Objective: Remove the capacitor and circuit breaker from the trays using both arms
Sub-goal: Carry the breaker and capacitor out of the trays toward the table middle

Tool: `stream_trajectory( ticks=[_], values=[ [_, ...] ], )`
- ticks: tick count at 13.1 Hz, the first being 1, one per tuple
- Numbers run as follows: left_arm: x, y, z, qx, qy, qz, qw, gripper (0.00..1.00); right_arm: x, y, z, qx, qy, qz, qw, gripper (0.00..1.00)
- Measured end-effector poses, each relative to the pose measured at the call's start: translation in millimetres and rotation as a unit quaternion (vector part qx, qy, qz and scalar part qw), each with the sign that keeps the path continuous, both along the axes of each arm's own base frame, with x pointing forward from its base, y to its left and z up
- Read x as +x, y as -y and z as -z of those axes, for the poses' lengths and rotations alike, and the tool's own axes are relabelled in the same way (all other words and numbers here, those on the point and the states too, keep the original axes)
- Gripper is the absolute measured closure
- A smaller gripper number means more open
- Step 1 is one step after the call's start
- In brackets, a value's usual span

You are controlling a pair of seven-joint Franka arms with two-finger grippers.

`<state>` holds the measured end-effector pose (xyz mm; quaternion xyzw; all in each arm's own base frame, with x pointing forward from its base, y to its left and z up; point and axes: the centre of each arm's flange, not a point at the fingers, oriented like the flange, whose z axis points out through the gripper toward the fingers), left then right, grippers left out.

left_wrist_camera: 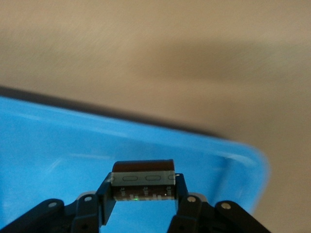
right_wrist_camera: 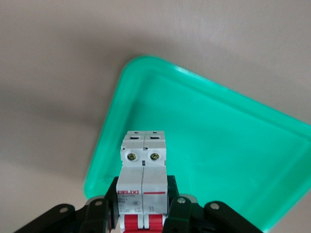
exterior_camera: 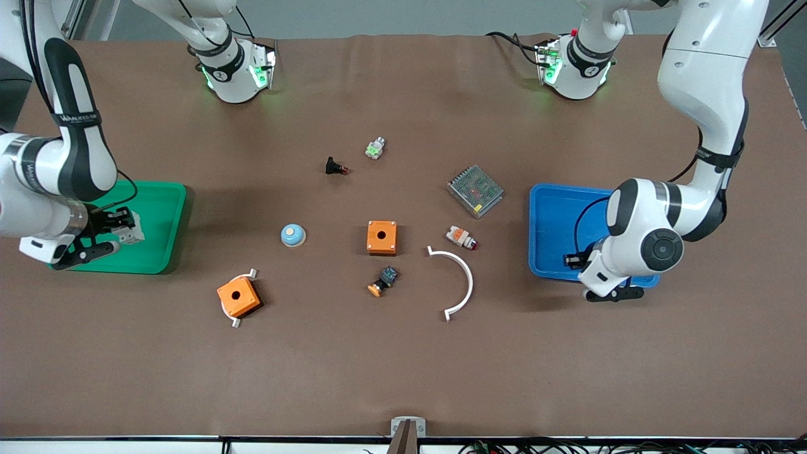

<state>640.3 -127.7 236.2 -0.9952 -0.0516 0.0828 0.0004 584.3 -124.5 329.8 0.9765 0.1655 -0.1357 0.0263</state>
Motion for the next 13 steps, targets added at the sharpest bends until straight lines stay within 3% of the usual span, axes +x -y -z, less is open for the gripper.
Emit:
stream_trajectory(
  ticks=[3,7,10,13],
  values=[
    [15,84,-22,-0.014,0.032,-0.053,0.998,0.49,19,-81,-18,-0.004,0.017,0.046,0.999,0.60],
    [20,159,-26,-0.032,0.055,-0.127,0.990,0.49,19,-244,-19,-0.027,0.047,0.144,0.988,0.60],
    [9,213,-30,-0.061,0.083,-0.161,0.982,0.49,13,-339,-4,-0.016,0.067,0.189,0.980,0.60],
    [-9,264,-23,-0.087,0.109,-0.184,0.973,0.49,18,-378,38,-0.010,0.087,0.229,0.969,0.60]
  ],
)
